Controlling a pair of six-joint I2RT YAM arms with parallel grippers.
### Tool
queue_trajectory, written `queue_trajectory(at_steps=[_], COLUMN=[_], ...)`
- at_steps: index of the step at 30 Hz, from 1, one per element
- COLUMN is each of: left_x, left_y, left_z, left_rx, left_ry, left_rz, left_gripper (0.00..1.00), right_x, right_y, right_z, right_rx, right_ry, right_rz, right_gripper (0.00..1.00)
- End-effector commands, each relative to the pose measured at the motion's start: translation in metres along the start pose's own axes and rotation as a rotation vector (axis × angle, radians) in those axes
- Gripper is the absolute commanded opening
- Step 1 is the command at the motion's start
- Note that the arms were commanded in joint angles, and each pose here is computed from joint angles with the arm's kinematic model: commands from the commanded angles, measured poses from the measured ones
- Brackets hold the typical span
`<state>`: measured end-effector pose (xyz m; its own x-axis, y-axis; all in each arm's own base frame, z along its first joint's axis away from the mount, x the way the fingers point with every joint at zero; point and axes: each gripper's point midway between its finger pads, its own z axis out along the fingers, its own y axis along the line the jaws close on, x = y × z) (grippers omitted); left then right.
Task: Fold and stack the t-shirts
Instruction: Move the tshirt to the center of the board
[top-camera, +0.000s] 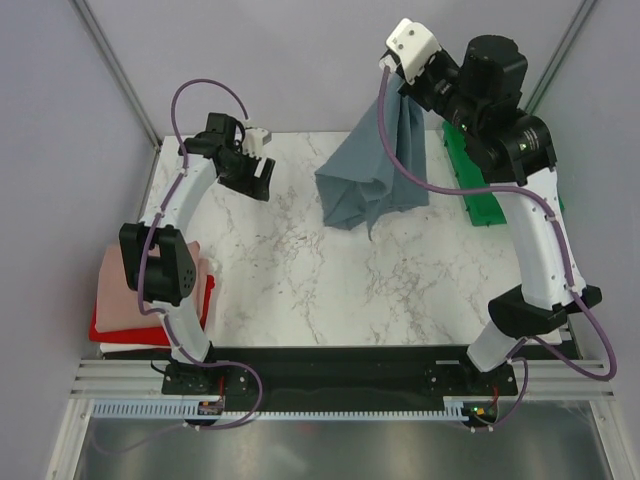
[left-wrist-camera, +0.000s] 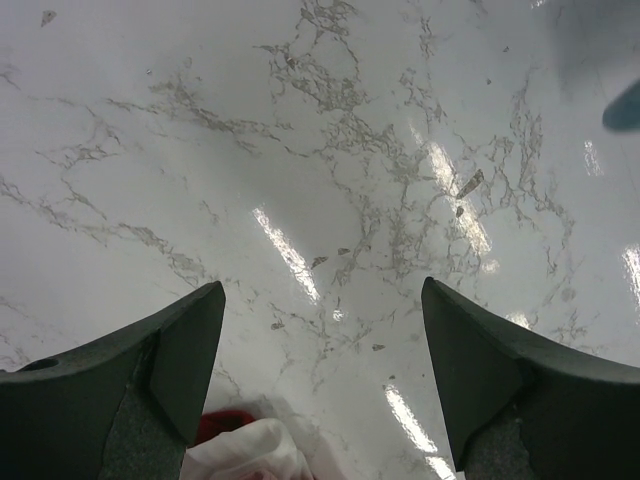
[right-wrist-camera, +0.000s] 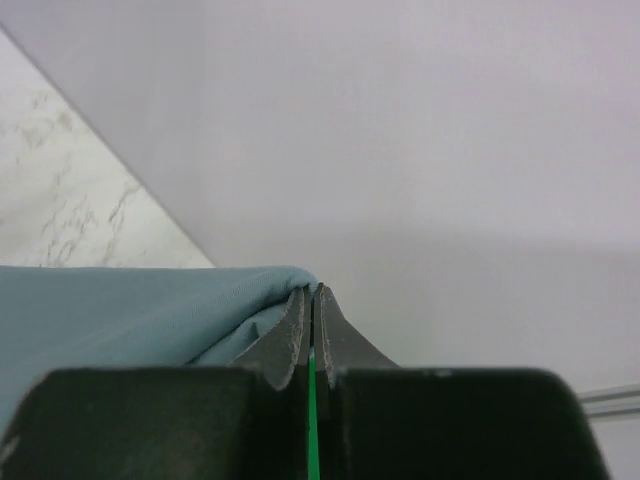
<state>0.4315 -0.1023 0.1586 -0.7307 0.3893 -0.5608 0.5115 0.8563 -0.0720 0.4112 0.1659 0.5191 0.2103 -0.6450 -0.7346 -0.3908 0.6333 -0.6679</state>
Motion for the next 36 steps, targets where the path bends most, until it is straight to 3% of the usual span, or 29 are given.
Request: queue_trajectory(at_steps=[1,7,12,14,16,17,19,21,25,28,36], left_x=[-0.021,-0.017,-0.013,-0.011,-0.01,-0.01,-0.007,-0.006,-0.008,-0.022,-0.072], left_y=[0.001,0.004,0.01,0.012,0.013,0.013,0.013,0.011,-0.01,-0.043,-0.079], left_z=[-0.026,-0.025,-0.025,-0.023,-0.022,-0.022,-0.021,-0.022,-0.024,-0.027,0.013], left_rx=[-0.042,-0.061,-0.089,-0.098,-0.104,-0.107,-0.105,-0.098,0.001,0.146,0.186], left_ry=[-0.094,-0.082,-0.068,-0.059,-0.054,-0.055,-0.046,-0.047,-0.076,-0.128,-0.154], left_rz=[0.015,0.017,0.022,0.024,0.024,0.025,0.025,0.024,0.013,0.006,0.14], left_gripper=[0.87,0.87,0.87,0.87,0.87,0.87,0.87,0.87,0.86,0.86,0.86], right_x=[-0.078,-0.034,0.073,0.132,0.147,0.174,0.162,0.162,0.124,0.098,0.077], right_y=[-0.066,-0.025,0.047,0.069,0.06,0.067,0.054,0.064,0.073,0.092,0.111], right_z=[-0.049,0.006,0.082,0.119,0.139,0.158,0.171,0.187,0.193,0.188,0.181], right_rx=[0.254,0.163,0.008,0.011,0.038,-0.003,-0.001,-0.024,-0.067,-0.122,-0.153], right_ry=[-0.268,-0.166,0.043,0.2,0.212,0.235,0.175,0.163,0.068,0.022,0.004], right_rz=[0.009,0.019,0.091,0.13,0.25,0.299,0.328,0.323,0.335,0.352,0.359], right_gripper=[0.0,0.0,0.0,0.0,0.0,0.0,0.0,0.0,0.0,0.0,0.0])
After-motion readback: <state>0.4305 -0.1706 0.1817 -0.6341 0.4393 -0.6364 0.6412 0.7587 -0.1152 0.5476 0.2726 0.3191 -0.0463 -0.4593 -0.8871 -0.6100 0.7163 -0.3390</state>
